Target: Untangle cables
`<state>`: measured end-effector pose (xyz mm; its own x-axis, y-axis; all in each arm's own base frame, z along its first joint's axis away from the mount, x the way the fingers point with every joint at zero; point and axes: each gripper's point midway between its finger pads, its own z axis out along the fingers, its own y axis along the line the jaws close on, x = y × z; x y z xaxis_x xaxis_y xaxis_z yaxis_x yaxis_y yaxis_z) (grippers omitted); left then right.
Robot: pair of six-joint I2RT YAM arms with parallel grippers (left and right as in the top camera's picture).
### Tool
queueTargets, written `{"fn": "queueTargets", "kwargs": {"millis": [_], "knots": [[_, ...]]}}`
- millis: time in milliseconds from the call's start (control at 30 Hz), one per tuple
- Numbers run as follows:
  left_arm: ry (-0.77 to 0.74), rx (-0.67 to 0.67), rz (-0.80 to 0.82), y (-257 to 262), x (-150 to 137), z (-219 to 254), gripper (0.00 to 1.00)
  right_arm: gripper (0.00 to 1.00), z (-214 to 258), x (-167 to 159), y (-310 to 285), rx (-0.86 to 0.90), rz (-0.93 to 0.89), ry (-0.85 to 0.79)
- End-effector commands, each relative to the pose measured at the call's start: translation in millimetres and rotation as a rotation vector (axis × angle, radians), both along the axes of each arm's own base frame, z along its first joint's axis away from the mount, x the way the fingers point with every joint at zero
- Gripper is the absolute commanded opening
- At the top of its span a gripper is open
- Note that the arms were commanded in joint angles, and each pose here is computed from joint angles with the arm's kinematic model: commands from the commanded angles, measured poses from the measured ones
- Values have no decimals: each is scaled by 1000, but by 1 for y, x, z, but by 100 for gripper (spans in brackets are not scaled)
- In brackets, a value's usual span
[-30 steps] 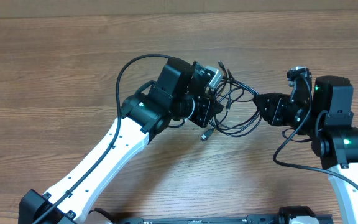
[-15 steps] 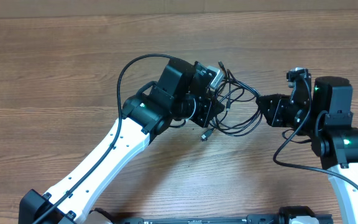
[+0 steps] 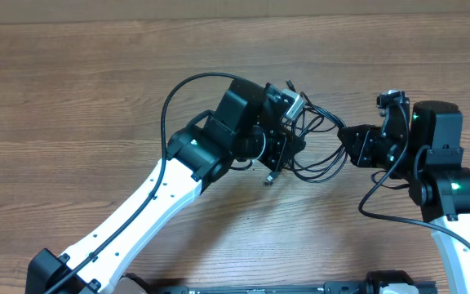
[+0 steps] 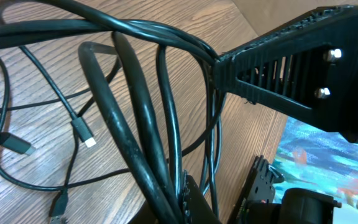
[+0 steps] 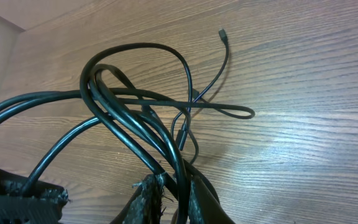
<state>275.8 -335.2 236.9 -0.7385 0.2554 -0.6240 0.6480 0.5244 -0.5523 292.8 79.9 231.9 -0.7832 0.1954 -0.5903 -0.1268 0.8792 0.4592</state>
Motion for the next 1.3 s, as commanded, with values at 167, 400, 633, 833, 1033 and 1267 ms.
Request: {"fn": "queueTargets", "kwargs": {"millis": [167,400,633,833,1033,1267], "knots": [[-4,-91,-97,-18,-18,19,4,15,8,0,3,4,15,-22],[-12,-140,-90,-23,-14,30,4,15,-3,-1,4,7,18,17],[-20,-145,-90,-24,-13,31,4,14,-1,-4,15,61,67,24],[-27,-137,-74,-23,-10,31,4,14,3,-8,23,107,104,28],[-34,-130,-60,-22,-8,30,4,14,6,-12,31,148,137,34],[-38,-133,-60,-22,-7,31,4,15,-1,-12,31,149,135,69]]}}
